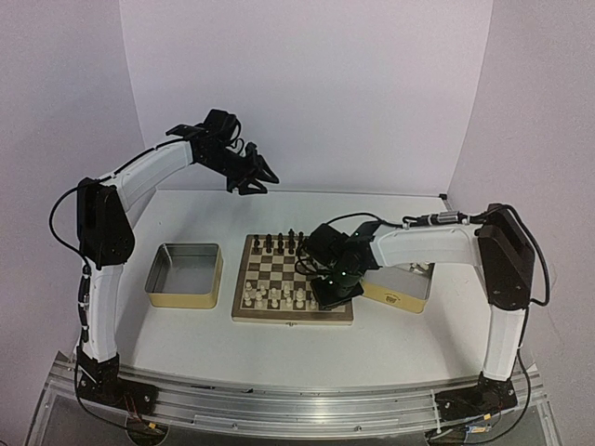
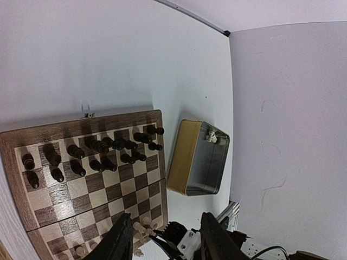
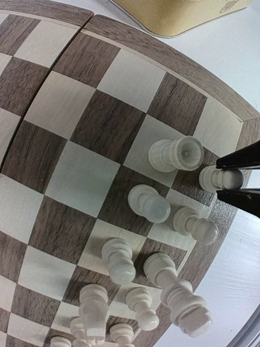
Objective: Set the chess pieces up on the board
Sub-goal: Place the chess piece on the chessboard.
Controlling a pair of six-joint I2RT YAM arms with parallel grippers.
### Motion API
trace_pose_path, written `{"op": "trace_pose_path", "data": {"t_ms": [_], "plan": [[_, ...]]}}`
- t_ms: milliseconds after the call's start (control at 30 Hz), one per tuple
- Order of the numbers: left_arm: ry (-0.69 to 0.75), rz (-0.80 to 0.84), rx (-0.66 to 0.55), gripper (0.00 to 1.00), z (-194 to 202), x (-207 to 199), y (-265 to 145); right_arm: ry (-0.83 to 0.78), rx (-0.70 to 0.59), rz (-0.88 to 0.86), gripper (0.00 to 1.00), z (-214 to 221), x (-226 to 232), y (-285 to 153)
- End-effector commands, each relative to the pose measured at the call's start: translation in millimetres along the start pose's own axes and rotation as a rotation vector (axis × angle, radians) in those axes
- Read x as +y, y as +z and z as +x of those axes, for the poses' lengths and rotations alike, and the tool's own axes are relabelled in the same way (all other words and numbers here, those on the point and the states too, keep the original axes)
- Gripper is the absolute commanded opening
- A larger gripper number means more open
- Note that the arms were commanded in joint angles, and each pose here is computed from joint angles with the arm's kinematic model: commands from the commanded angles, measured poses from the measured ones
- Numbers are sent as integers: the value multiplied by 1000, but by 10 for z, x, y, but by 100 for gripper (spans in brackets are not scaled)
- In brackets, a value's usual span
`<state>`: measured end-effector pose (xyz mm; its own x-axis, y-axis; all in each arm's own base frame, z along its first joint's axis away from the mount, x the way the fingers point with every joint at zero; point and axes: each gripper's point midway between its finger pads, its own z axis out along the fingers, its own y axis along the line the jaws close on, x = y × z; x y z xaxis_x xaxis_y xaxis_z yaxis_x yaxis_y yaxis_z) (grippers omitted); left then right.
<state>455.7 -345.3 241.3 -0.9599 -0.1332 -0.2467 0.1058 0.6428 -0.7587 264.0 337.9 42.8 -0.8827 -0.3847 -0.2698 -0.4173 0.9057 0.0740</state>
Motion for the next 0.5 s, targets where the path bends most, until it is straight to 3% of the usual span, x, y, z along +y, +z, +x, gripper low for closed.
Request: {"op": "trace_pose_path", "data": {"t_ms": [0,200,467], "plan": [[35,37,-67,41,-63,-244,-308,-19,-1,17,1,23,2,56],[35,36,-69,41,-62,-241,-311,-16,-1,26,16,23,-8,70],[38,37,-72,41,-63,-252,-323,-11,-6,24,21,-6,1,67]]}}
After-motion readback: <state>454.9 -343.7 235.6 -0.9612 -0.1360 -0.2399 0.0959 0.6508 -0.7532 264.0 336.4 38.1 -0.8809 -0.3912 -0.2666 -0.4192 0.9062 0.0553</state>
